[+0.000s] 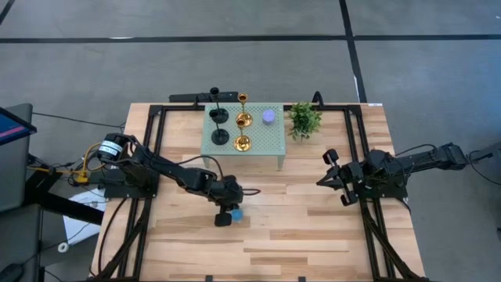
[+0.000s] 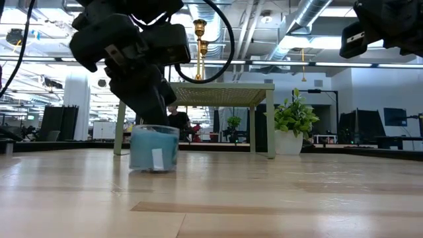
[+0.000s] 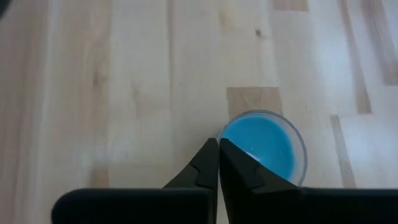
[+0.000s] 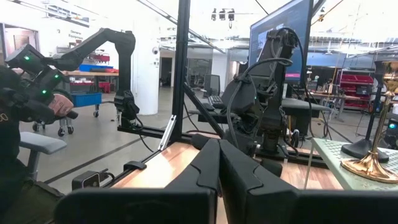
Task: Pick & Place candle stick holders
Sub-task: Put the blue scented candle on the shelf, then return to Home Position
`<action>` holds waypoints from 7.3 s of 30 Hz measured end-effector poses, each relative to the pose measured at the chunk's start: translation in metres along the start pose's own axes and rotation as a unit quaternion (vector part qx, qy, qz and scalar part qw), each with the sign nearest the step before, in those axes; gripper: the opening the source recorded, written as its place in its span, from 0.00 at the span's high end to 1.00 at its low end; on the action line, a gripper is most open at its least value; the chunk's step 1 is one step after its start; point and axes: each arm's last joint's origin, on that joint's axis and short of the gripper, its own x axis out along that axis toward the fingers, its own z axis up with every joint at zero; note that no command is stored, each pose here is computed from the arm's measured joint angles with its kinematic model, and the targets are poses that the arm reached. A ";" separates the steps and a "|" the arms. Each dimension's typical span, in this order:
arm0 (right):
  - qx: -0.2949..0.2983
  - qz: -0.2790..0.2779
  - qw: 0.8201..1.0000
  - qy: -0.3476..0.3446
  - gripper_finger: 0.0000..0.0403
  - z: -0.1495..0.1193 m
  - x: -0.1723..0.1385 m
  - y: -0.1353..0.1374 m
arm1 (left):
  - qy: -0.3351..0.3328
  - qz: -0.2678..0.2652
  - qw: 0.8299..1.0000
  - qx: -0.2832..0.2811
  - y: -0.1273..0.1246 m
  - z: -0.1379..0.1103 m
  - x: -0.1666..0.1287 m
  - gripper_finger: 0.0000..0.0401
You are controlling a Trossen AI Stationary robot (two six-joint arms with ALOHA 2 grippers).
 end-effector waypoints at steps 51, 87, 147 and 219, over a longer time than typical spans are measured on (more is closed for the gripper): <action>-0.001 0.000 1.000 -0.007 1.00 0.001 0.000 0.000 | -0.203 0.369 0.905 0.060 -0.007 0.183 -0.192 0.99; -0.010 -0.003 1.000 -0.006 1.00 0.001 0.000 -0.001 | -0.153 0.467 0.871 -0.016 0.048 0.215 -0.119 0.99; -0.010 -0.024 1.000 -0.005 1.00 0.003 0.000 -0.006 | -0.230 0.536 0.786 -0.203 0.031 0.164 -0.044 1.00; -0.010 -0.024 1.000 -0.002 1.00 0.003 0.000 -0.006 | -0.211 0.542 0.788 -0.202 0.057 0.166 -0.046 0.88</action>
